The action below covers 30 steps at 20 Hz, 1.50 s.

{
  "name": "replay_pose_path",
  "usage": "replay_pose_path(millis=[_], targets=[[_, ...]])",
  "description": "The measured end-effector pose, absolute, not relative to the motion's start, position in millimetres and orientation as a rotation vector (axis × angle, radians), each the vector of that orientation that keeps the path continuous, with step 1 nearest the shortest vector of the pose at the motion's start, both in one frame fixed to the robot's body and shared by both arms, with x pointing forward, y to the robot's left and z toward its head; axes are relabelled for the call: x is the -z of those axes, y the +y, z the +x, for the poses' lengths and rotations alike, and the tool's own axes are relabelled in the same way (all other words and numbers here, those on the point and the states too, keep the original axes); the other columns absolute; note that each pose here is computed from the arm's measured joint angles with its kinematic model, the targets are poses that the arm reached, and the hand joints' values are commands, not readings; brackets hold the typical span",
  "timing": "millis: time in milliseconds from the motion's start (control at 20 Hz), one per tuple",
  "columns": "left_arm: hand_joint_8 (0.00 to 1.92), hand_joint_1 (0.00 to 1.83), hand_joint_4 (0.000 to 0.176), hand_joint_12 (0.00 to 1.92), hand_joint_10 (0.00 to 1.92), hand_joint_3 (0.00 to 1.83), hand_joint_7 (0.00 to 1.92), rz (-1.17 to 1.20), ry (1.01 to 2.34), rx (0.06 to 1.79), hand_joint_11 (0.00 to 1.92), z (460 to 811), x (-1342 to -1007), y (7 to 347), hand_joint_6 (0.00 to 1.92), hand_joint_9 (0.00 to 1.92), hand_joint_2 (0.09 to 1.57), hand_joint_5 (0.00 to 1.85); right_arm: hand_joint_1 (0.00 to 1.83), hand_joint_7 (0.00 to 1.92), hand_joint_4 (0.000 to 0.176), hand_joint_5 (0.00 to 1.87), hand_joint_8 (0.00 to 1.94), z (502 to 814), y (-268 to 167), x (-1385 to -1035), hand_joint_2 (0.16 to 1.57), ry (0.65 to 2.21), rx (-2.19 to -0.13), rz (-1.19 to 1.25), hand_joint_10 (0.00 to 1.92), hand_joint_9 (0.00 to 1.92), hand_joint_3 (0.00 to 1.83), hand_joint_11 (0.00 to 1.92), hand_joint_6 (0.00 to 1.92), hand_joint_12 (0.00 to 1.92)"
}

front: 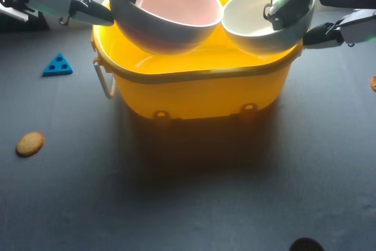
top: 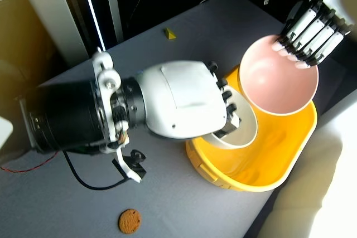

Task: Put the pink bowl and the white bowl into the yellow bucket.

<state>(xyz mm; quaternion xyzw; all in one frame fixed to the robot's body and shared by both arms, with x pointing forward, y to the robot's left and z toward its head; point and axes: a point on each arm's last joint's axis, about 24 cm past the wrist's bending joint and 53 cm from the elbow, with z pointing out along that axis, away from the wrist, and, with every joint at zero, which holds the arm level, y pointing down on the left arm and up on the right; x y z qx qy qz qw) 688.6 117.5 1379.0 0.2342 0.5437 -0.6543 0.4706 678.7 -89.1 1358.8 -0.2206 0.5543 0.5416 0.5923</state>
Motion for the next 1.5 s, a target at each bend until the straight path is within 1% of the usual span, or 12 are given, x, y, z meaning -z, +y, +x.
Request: replay_pose_path(millis=[500,700,750,800,850,900,950,1050,1150,1200,1300,1500], targets=[[1.24,1.35,0.000,1.33,1.43,0.00,0.84,0.597,1.352,1.573,0.60,691,-1372,116,1.28,0.74,1.20,0.71,1.38,1.01,0.000,0.87,0.89,678,-88,-1354,1.11,1.298,-1.272,-0.510,1.14,0.96,0.00,0.79,1.10,1.20],[1.18,1.35,0.000,1.25,1.36,0.00,0.87,0.596,1.353,1.564,0.63,692,-1372,118,1.27,0.76,1.19,0.75,1.37,1.00,0.000,0.83,0.93,678,-88,-1353,1.12,1.300,-1.273,-0.508,1.15,0.93,0.00,0.78,1.16,1.17],[1.25,1.20,0.000,1.20,0.88,0.00,0.83,0.598,1.355,1.563,0.58,692,-1371,117,1.41,0.73,1.23,0.68,1.36,0.89,0.000,0.75,1.10,678,-88,-1353,1.17,1.300,-1.273,-0.508,1.29,0.84,0.00,0.68,1.28,1.25],[0.69,1.08,0.000,1.18,0.59,0.01,0.69,0.600,1.357,1.560,0.45,692,-1371,117,1.48,0.67,1.29,0.63,1.19,0.82,0.000,0.71,1.23,678,-88,-1353,1.22,1.301,-1.273,-0.508,0.91,0.70,0.00,0.54,1.40,1.32],[0.35,1.00,0.000,1.20,0.39,0.00,0.51,0.605,1.361,1.553,0.17,692,-1369,117,0.71,0.48,1.24,0.35,1.13,0.67,0.000,0.58,0.66,679,-88,-1352,1.18,1.306,-1.275,-0.505,0.67,0.61,0.00,0.37,0.76,1.32],[0.12,0.96,0.000,1.08,0.18,0.00,0.39,0.606,1.362,1.552,0.03,692,-1369,117,0.28,0.35,1.16,0.29,1.03,0.63,0.000,0.52,0.28,679,-88,-1351,1.14,1.312,-1.278,-0.500,0.44,0.55,0.00,0.24,0.39,1.29],[0.03,0.92,0.000,0.95,0.08,0.00,0.32,0.608,1.361,1.555,0.01,691,-1369,117,0.10,0.27,1.15,0.27,0.98,0.62,0.000,0.50,0.11,679,-88,-1350,1.12,1.317,-1.281,-0.498,0.30,0.53,0.00,0.17,0.20,1.29],[0.00,0.77,0.000,0.58,0.01,0.01,0.19,0.610,1.349,1.561,0.00,690,-1373,116,0.01,0.15,1.18,0.18,0.90,0.55,0.000,0.44,0.01,679,-88,-1350,1.07,1.318,-1.287,-0.495,0.15,0.49,0.00,0.06,0.04,1.30],[0.00,0.71,0.000,0.31,0.01,0.00,0.14,0.616,1.351,1.565,0.00,687,-1372,115,0.00,0.09,1.14,0.13,0.87,0.47,0.000,0.38,0.00,679,-88,-1350,1.07,1.319,-1.288,-0.494,0.08,0.42,0.00,0.00,0.01,1.24],[0.00,0.64,0.000,0.10,0.00,0.00,0.07,0.630,1.359,1.564,0.00,684,-1370,113,0.00,0.03,1.14,0.06,0.91,0.46,0.000,0.38,0.00,679,-87,-1349,1.04,1.321,-1.290,-0.493,0.08,0.43,0.00,0.00,0.01,1.22],[0.00,0.54,0.000,0.01,0.00,0.00,0.02,0.670,1.376,1.556,0.00,673,-1362,111,0.00,0.00,1.11,0.01,0.74,0.38,0.000,0.29,0.00,679,-87,-1348,1.04,1.325,-1.291,-0.493,0.04,0.37,0.00,0.00,0.00,1.06],[0.00,0.48,0.000,0.01,0.00,0.00,0.00,0.774,1.453,1.563,0.01,632,-1328,107,0.00,0.00,1.06,0.00,0.71,0.29,0.000,0.21,0.00,676,-85,-1347,0.98,1.333,-1.313,-0.495,0.00,0.29,0.00,0.00,0.00,0.85]])
